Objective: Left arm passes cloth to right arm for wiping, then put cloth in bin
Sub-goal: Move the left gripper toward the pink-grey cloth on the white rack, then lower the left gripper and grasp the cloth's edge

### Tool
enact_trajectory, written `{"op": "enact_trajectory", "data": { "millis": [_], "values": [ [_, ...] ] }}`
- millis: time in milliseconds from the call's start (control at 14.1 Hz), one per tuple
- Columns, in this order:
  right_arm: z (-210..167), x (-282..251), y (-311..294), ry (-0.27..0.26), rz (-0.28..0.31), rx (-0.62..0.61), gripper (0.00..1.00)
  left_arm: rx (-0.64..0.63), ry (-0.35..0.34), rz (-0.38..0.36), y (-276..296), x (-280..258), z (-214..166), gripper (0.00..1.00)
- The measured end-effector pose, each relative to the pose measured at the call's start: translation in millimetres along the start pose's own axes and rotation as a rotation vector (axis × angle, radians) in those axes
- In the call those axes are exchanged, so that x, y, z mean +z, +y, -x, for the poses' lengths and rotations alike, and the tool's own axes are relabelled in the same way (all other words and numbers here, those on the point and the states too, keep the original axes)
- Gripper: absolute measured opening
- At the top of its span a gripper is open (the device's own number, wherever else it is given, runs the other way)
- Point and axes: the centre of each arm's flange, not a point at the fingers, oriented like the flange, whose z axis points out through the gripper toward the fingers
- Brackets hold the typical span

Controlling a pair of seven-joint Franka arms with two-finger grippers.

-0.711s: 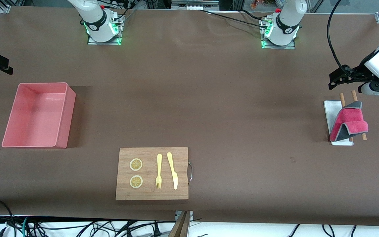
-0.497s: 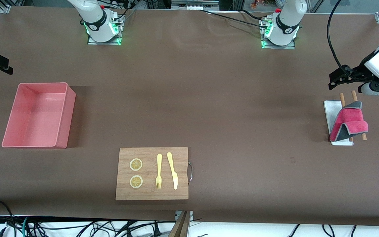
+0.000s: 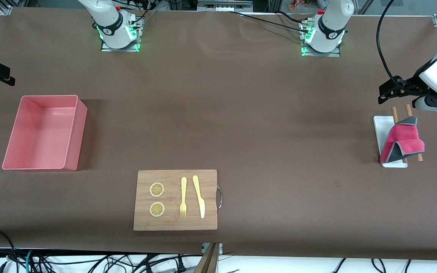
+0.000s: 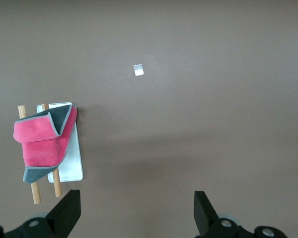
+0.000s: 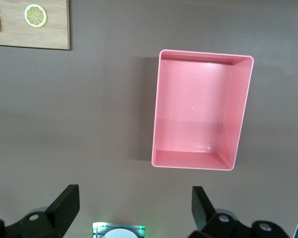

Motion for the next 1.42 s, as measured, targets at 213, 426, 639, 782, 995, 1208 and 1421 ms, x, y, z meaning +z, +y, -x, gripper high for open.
{"op": "enact_trajectory", "data": {
  "millis": [213,426,639,782,995,1208,1421],
  "values": [
    [0,0,0,0.000,0.000,0.000,1.00,0.000,0.000,0.000,0,0,0,1.00],
    [0,0,0,0.000,0.000,0.000,1.00,0.000,-0.009,0.001,0,5,-2,1.00],
    [0,0,0,0.000,0.000,0.000,1.00,0.000,-0.023,0.003,-1,16,-9,1.00],
    [0,0,0,0.000,-0.001,0.000,1.00,0.000,-0.027,0.004,-1,23,-14,1.00],
    [0,0,0,0.000,-0.001,0.000,1.00,0.000,-0.040,0.006,-2,34,-21,1.00],
    [0,0,0,0.000,-0.001,0.000,1.00,-0.006,-0.077,0.009,-6,55,-30,1.00],
    [0,0,0,0.000,-0.001,0.000,1.00,-0.019,-0.114,0.013,-19,75,-35,1.00]
  ]
}}
